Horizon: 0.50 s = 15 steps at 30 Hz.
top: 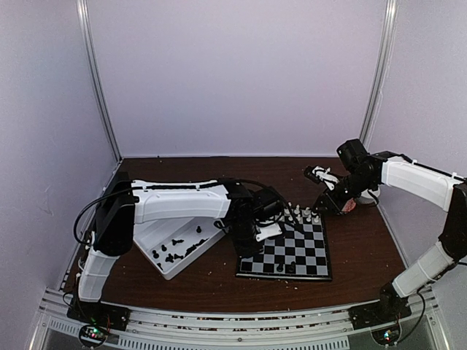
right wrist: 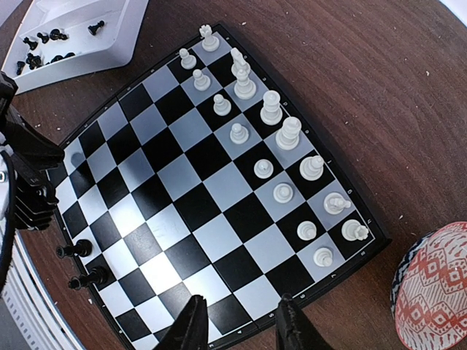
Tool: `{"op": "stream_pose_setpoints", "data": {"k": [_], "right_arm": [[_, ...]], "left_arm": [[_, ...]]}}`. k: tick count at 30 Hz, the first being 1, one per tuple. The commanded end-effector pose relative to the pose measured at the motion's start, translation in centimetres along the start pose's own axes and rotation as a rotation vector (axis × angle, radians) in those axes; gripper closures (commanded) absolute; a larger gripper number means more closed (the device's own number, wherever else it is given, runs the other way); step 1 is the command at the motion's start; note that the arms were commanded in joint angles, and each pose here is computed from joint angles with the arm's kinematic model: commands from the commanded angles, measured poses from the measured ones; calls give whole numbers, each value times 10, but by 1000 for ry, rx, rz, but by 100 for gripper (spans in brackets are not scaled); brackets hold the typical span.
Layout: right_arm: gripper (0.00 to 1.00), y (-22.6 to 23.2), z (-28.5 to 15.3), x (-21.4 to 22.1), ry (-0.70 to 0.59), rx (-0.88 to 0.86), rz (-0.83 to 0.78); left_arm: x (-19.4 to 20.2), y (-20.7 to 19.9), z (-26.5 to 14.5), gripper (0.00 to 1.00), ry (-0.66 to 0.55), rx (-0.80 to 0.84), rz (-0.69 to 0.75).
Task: Set up the chess pieces on the board
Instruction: Place the pawn at h7.
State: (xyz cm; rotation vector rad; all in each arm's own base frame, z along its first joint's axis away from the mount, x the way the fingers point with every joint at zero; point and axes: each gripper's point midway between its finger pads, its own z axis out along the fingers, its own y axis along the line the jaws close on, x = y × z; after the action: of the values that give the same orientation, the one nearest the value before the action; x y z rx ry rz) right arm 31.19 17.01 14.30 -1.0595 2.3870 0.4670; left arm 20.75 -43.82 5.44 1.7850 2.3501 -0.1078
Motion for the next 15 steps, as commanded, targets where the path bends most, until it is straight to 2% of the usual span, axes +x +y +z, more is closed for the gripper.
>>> {"op": "stream_pose_setpoints", "data": {"k": [1, 15], "right_arm": [[67, -2, 1, 0, 3, -4, 2], [66, 1, 3, 1, 6, -21, 4]], "left_arm": [[0, -3, 4, 98, 10, 14, 16], [6, 6, 18, 98, 47, -42, -6]]}}
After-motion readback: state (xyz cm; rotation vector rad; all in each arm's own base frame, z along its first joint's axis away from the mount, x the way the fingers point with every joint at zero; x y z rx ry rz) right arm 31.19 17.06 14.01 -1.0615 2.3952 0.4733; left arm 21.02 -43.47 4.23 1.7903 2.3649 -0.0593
